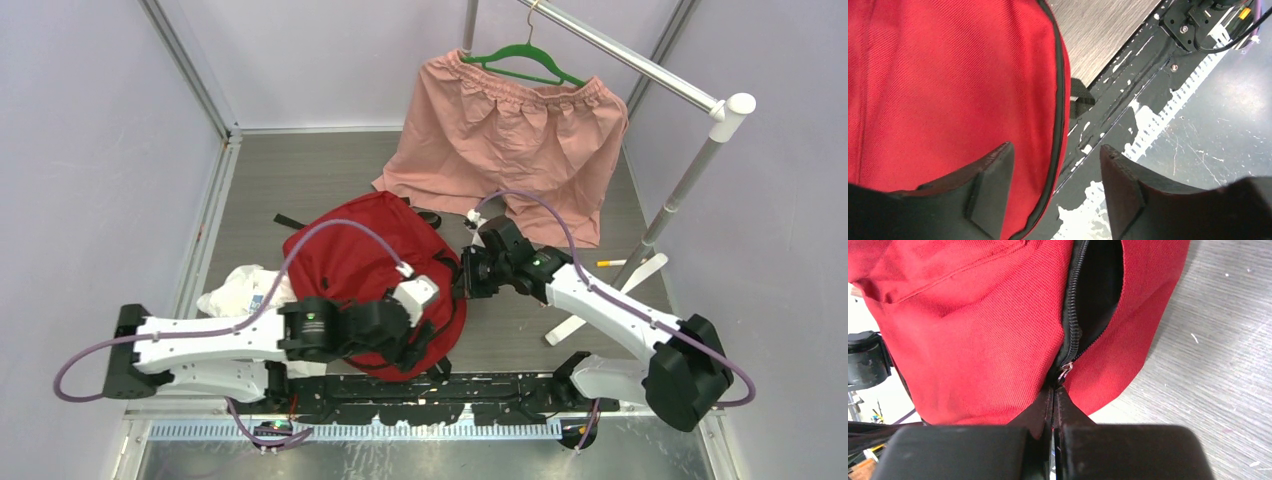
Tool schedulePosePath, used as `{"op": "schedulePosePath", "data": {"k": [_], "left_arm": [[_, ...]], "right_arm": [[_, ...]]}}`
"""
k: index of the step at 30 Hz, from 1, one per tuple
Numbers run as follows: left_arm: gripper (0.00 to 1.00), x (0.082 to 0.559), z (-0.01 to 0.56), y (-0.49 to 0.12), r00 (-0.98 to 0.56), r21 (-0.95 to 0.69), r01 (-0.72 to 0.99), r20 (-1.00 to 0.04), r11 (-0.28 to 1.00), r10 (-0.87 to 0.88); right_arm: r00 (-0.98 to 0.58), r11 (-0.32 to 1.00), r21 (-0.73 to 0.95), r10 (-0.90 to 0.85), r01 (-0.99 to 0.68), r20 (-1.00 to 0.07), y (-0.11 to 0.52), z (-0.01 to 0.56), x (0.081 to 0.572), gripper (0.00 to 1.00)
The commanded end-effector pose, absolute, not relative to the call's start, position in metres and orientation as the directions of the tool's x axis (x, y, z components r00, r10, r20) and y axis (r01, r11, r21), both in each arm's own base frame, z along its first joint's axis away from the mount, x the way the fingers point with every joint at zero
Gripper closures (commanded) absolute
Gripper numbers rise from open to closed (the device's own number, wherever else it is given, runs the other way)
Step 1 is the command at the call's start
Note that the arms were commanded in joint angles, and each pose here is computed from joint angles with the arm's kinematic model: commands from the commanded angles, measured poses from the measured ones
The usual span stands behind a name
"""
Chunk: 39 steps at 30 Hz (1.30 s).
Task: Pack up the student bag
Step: Zip the student bag at the center of the board.
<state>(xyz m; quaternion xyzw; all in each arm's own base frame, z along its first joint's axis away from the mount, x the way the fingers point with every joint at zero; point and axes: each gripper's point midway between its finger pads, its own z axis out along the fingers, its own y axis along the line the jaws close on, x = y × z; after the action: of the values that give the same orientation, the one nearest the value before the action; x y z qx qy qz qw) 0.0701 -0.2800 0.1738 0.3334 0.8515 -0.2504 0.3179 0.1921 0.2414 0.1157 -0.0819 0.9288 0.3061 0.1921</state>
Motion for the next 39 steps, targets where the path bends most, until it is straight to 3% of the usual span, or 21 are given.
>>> {"op": "schedulePosePath", "data": {"k": [1, 3, 4, 8, 17, 20, 21, 22, 24, 25, 31, 39], "left_arm": [[0.29, 0.076, 0.195, -0.327, -0.498, -0.191, 0.786, -0.759, 0.588, 0.42], [0.03, 0.084, 0.191, -0.337, -0.478, -0.143, 0.779, -0.766, 0.61, 0.431], [0.01, 0.089, 0.191, -0.343, -0.469, -0.123, 0.771, -0.774, 0.624, 0.426], [0.02, 0.104, 0.18, -0.361, -0.444, -0.045, 0.749, -0.774, 0.661, 0.451], [0.16, 0.105, 0.13, -0.374, -0.449, 0.06, 0.759, -0.674, 0.649, 0.587], [0.32, 0.101, 0.121, -0.375, -0.458, 0.059, 0.769, -0.644, 0.636, 0.613], [0.43, 0.1, 0.12, -0.376, -0.461, 0.053, 0.771, -0.641, 0.635, 0.614], [0.65, 0.099, 0.12, -0.377, -0.464, 0.048, 0.771, -0.642, 0.635, 0.611], [0.96, 0.101, 0.125, -0.377, -0.464, 0.042, 0.764, -0.657, 0.643, 0.594], [1.0, 0.102, 0.128, -0.376, -0.466, 0.04, 0.758, -0.665, 0.651, 0.584], [1.0, 0.097, 0.138, -0.365, -0.468, -0.002, 0.766, -0.686, 0.642, 0.557], [1.0, 0.064, 0.15, -0.326, -0.561, -0.223, 0.76, -0.699, 0.61, 0.443]], "right_arm": [[-0.906, 0.758, 0.594, 0.012, -0.269, -0.424, 0.247, 0.135, 0.183, 0.99], [-0.901, 0.755, 0.597, 0.018, -0.273, -0.434, 0.246, 0.139, 0.183, 0.99], [-0.9, 0.756, 0.595, 0.018, -0.273, -0.435, 0.246, 0.139, 0.183, 0.99], [-0.902, 0.762, 0.585, 0.004, -0.277, -0.432, 0.247, 0.138, 0.184, 0.99], [-0.897, 0.761, 0.584, 0.006, -0.283, -0.443, 0.245, 0.14, 0.184, 0.99], [-0.898, 0.763, 0.581, 0.003, -0.283, -0.44, 0.244, 0.138, 0.182, 0.99], [-0.898, 0.765, 0.579, 0.003, -0.282, -0.44, 0.243, 0.137, 0.182, 0.99], [-0.898, 0.767, 0.577, 0.003, -0.28, -0.44, 0.242, 0.137, 0.181, 0.99], [-0.897, 0.768, 0.576, 0.004, -0.28, -0.442, 0.241, 0.138, 0.181, 0.99], [-0.897, 0.767, 0.577, 0.004, -0.28, -0.441, 0.241, 0.139, 0.18, 0.99], [-0.889, 0.773, 0.565, 0.004, -0.288, -0.458, 0.239, 0.141, 0.183, 0.99], [-0.864, 0.827, 0.478, -0.018, -0.295, -0.503, 0.232, 0.138, 0.209, 0.99]]}}
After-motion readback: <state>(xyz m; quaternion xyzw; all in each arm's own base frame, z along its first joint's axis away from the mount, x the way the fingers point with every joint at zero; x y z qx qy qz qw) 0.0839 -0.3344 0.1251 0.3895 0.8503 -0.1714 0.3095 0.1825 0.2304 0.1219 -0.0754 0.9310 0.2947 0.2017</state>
